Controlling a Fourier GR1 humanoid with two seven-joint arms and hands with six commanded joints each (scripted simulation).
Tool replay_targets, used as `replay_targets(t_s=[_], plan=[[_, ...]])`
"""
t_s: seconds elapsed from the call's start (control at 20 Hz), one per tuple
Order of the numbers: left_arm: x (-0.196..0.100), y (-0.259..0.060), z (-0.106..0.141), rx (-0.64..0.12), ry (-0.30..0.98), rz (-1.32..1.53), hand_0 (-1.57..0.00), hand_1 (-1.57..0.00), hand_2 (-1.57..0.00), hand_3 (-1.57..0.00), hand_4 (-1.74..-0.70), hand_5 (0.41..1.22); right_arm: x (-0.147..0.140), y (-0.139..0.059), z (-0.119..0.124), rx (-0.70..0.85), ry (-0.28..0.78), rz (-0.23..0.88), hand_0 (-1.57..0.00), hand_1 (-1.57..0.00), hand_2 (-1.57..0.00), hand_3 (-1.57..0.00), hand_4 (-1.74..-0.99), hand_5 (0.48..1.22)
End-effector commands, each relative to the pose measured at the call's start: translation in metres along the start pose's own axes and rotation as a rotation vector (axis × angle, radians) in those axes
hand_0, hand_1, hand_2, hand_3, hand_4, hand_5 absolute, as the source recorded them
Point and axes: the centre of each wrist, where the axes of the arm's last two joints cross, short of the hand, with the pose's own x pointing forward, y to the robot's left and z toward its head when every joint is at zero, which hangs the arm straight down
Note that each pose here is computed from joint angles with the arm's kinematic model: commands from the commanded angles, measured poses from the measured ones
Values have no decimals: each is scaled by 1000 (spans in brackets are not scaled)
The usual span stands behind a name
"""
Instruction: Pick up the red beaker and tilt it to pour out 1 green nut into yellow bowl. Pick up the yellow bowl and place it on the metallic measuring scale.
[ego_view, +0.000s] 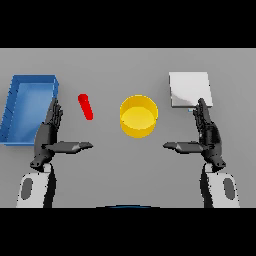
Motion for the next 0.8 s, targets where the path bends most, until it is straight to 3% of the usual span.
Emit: replay_targets(t_s=[0.0, 0.25, 0.3, 0.35, 0.45, 0.75], plan=[[0, -1, 1, 0, -2, 1, 1, 1, 1, 1, -1141, 660, 0, 0, 0, -1, 0, 0, 1, 1, 1, 1, -1071, 578], [-1, -8, 11, -3, -14, 5, 1, 1, 1, 1, -1141, 660, 0, -2, -4, -5, 10, 1, 1, 1, 1, 1, -1071, 578], [4, -11, 23, -47, -52, -70, 1, 1, 1, 1, -1141, 660, 4, -5, 3, 7, -77, 153, 1, 1, 1, 1, -1071, 578], [9, -11, 34, -74, -86, -125, 1, 1, 1, 1, -1143, 660, 8, -4, 9, 16, -139, 235, 1, 1, 1, 1, -1072, 577], [18, -12, 42, -88, -75, -170, 1, 1, 1, 1, -1142, 662, 10, -1, 18, 29, -159, 323, 1, 1, 1, 1, -1064, 577], [23, -15, 35, -114, 11, -206, 1, 1, 1, 1, -1137, 649, 16, 7, 18, 65, -153, 305, 1, 1, 1, 1, -1147, 614]])
